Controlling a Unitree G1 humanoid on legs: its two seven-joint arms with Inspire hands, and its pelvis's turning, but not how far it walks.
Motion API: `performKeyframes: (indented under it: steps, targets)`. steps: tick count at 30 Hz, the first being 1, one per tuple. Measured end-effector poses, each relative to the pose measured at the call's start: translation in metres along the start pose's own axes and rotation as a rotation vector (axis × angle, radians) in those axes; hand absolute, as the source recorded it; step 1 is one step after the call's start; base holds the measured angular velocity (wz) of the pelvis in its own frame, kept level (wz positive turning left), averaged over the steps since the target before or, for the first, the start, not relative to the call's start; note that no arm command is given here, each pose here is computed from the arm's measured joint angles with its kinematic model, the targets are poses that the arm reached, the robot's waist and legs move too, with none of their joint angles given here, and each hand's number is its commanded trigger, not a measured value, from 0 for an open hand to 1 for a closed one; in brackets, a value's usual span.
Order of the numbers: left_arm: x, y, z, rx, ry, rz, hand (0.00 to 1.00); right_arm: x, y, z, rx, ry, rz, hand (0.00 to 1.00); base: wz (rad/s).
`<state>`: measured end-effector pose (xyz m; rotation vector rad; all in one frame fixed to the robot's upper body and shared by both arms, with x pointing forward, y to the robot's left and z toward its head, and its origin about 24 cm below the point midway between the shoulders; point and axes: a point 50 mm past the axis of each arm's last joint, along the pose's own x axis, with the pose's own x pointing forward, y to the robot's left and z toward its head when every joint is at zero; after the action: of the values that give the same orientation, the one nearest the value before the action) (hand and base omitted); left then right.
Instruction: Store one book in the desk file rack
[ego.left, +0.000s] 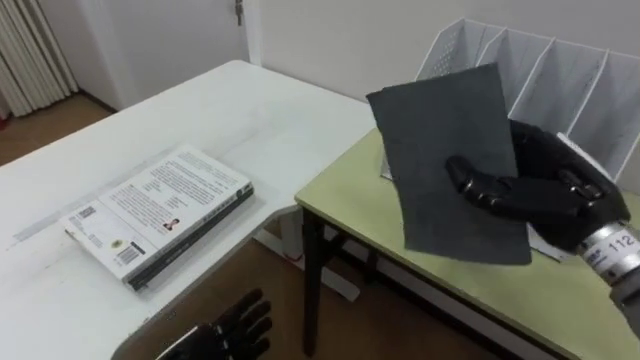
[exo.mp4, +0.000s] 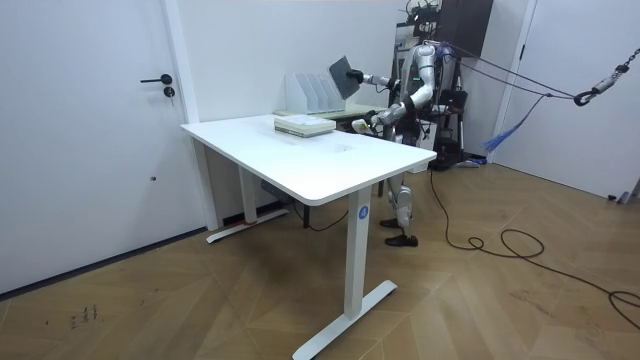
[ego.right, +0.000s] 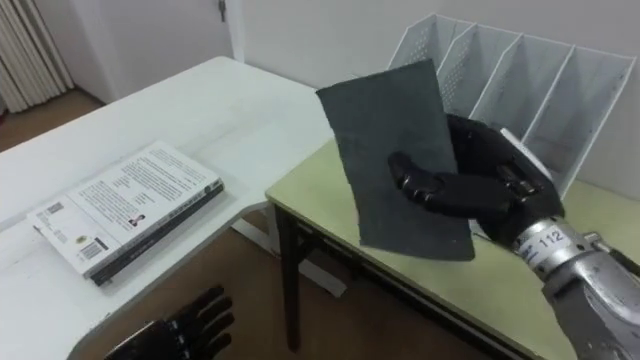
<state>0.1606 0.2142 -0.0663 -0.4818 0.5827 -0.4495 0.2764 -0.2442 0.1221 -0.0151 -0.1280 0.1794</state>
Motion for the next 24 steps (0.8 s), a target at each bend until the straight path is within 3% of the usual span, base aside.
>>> performKeyframes:
  steps: [5,12,17,24]
  targets:
    - [0.001,0.003,-0.036,-0.035,0.107,0.062,0.00,0.014,-0.001,0.018,-0.023,-0.092,-0.146,1.00,-0.01]
    - [-0.018,0.016,-0.088,-0.122,0.281,0.233,0.00,0.033,-0.005,0.061,-0.075,-0.277,-0.377,1.00,0.03]
    - [-0.032,0.020,-0.104,-0.139,0.331,0.317,0.00,0.044,-0.009,0.078,-0.063,-0.353,-0.474,1.00,0.03]
    - [-0.049,0.026,-0.122,-0.169,0.391,0.427,0.00,0.053,-0.027,0.071,-0.037,-0.299,-0.656,1.00,0.02]
